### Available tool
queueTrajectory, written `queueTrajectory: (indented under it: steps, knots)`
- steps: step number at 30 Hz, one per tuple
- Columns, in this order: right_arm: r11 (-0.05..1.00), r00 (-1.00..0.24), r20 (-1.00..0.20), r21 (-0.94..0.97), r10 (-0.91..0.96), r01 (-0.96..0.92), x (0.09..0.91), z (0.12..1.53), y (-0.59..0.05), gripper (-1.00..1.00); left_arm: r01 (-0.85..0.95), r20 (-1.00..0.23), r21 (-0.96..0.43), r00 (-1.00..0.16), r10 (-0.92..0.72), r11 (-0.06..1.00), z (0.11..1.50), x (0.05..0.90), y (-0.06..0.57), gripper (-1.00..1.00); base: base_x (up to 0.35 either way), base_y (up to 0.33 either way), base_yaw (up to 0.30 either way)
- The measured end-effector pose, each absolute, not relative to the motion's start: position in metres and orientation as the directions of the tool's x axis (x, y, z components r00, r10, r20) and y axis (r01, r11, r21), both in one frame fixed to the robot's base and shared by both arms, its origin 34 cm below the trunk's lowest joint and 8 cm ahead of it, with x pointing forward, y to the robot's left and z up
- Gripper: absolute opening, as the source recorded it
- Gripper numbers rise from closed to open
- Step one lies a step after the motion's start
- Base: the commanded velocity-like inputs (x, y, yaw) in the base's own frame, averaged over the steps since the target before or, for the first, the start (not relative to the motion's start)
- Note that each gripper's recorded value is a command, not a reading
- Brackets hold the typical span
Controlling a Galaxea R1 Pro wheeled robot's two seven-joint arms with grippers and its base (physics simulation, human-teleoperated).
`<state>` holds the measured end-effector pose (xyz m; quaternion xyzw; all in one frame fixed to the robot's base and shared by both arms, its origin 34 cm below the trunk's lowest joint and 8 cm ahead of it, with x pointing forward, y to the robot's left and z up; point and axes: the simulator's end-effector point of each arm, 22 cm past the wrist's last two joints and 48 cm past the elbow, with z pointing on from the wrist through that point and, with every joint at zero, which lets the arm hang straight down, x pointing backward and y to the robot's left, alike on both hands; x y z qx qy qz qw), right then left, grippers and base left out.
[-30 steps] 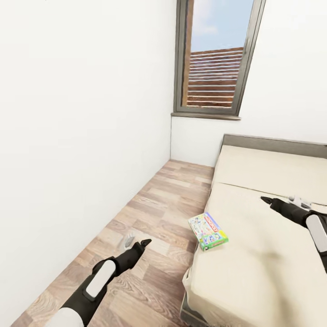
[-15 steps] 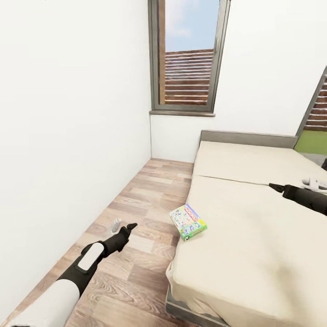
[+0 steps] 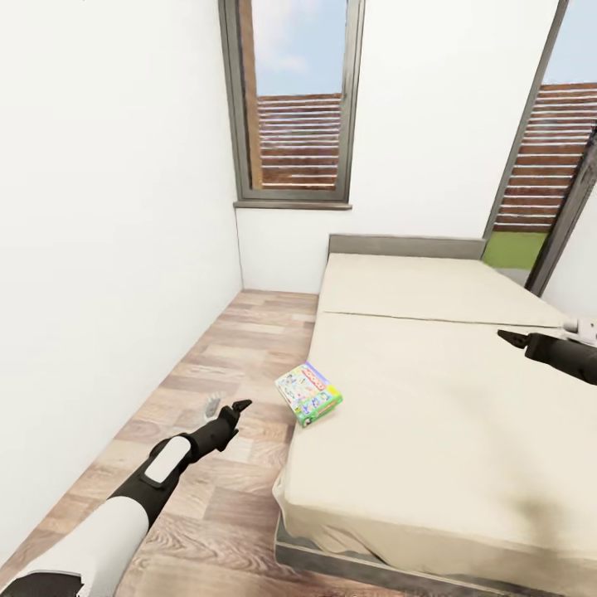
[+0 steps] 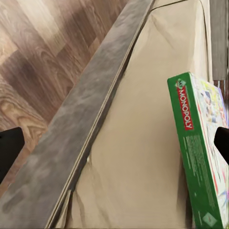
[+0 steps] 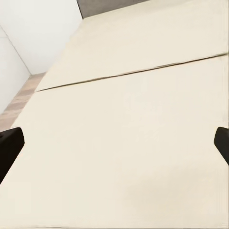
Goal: Put all the toys in the child's room - the three board games (two on the bed and one on the table), the two jigsaw puzzles on the table, and the tennis ball on the table - inside the toy box on the table in the child's room.
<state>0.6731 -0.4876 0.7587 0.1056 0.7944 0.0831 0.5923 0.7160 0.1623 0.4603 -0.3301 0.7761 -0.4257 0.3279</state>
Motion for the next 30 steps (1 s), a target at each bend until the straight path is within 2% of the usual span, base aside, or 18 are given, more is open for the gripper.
queueTrajectory:
  steps: [8,30]
  knots:
    - [0.969,-0.284,-0.927,0.238,0.246,0.064,0.673,0.747,-0.484,1.00,-0.248,-0.189,-0.892,-0.553,-0.812,0.377,0.453,0.721,0.165,1.00,0.000,0.000,-0.197]
    - [0.974,-0.292,-0.929,0.210,0.227,0.086,0.666,0.728,-0.490,1.00,-0.211,-0.163,-0.923,-0.545,-0.823,0.322,0.456,0.735,0.162,1.00,0.000,0.000,-0.007]
